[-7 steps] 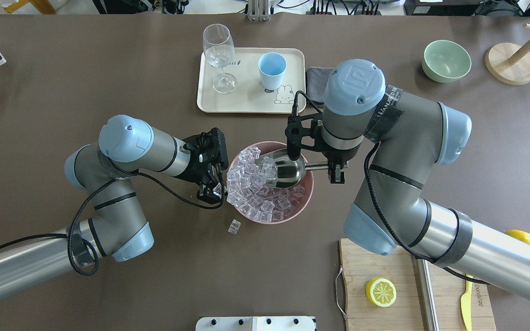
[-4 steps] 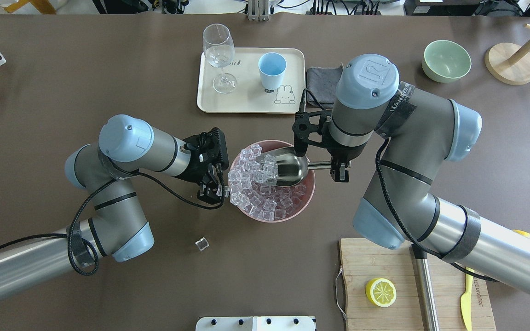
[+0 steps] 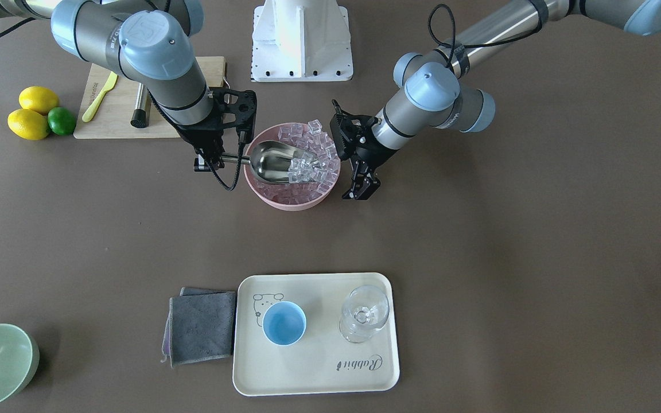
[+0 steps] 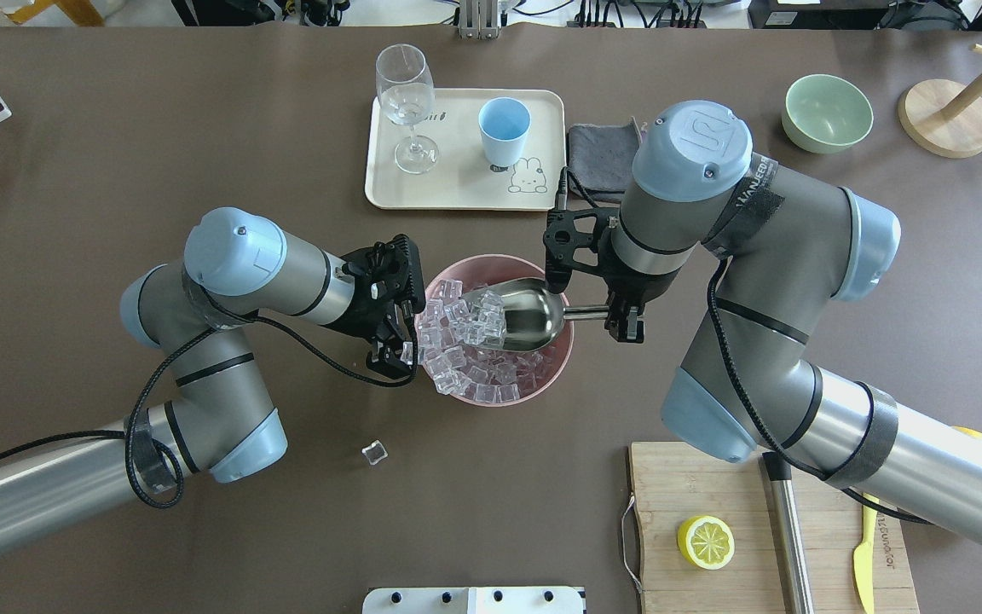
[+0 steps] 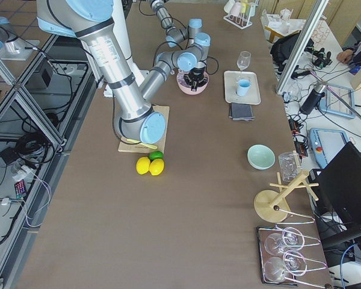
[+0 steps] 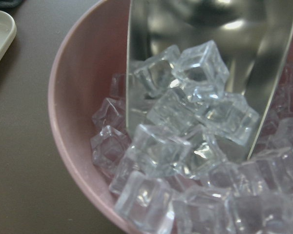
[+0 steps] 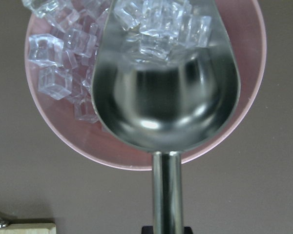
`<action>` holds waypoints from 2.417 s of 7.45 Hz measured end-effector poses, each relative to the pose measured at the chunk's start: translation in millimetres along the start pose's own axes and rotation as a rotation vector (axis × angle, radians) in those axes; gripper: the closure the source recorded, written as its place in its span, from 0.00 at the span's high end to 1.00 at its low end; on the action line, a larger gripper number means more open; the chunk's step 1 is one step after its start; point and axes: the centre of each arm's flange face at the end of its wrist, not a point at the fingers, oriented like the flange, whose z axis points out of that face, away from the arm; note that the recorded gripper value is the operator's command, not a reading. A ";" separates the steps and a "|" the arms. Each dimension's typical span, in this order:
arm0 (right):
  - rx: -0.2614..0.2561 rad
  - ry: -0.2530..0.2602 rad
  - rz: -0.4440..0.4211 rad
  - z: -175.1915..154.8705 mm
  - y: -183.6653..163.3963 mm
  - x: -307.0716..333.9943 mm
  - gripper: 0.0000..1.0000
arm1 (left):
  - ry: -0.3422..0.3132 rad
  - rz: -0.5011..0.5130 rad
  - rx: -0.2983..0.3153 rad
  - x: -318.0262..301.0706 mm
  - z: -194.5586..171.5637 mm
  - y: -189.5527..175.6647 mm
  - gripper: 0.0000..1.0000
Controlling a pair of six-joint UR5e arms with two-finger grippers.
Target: Put ice in cup with scoop
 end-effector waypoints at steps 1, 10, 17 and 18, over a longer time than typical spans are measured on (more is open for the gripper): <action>0.017 -0.006 0.009 -8.6 3.5 5.2 0.00 | 0.000 0.000 -0.001 0.0 0.1 0.0 0.99; 0.115 -0.060 0.116 -52.0 62.6 39.8 0.00 | 0.000 0.003 0.007 0.3 -2.9 -4.8 0.99; 0.056 0.009 0.483 -74.1 71.3 164.3 0.00 | 0.024 -0.017 0.030 -36.1 -40.9 -5.4 0.99; 0.048 0.016 0.497 -75.1 61.7 174.8 0.00 | 0.030 -0.020 0.032 -40.1 -45.3 -4.9 0.99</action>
